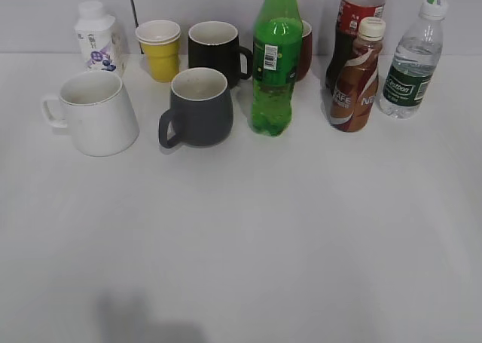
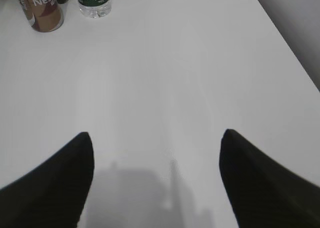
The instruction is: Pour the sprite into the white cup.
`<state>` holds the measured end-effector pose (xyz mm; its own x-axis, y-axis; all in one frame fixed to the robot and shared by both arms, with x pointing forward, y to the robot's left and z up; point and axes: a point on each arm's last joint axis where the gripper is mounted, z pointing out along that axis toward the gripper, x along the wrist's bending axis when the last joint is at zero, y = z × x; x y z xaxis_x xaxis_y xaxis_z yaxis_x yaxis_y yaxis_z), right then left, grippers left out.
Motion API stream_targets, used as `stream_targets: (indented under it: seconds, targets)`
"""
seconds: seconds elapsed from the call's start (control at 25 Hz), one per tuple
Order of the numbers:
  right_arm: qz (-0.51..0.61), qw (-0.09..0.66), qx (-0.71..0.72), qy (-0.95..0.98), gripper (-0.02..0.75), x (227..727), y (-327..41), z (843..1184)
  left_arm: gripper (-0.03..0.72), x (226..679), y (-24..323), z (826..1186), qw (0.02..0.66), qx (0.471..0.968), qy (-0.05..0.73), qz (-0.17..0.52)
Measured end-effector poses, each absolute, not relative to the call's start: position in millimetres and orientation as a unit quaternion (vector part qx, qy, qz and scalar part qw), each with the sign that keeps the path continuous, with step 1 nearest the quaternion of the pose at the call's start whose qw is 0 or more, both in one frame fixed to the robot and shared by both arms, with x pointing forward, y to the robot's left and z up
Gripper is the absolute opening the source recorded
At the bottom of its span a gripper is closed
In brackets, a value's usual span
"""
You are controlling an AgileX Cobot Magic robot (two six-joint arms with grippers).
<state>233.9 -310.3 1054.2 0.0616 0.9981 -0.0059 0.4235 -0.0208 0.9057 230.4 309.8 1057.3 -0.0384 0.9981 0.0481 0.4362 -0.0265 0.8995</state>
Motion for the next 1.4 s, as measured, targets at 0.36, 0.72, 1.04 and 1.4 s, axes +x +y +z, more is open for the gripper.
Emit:
stream_targets:
  seconds: [0.36,0.72,1.04,1.4]
  targets:
    - [0.366,0.393,0.614,0.579,0.587,233.9,-310.3,1054.2,0.233,230.4,309.8,1057.3,0.354,0.596,0.601,0.397]
    - [0.366,0.393,0.614,0.579,0.587,233.9,-310.3,1054.2,0.233,230.4,309.8,1057.3,0.354,0.596,0.601,0.397]
    - [0.366,0.393,0.614,0.579,0.587,233.9,-310.3,1054.2,0.235,230.4,309.8,1057.3,0.354,0.596,0.601,0.397]
    - [0.366,0.393,0.614,0.579,0.587,233.9,-310.3,1054.2,0.235,231.5,309.3,1064.1,0.369,0.588,0.592,0.409]
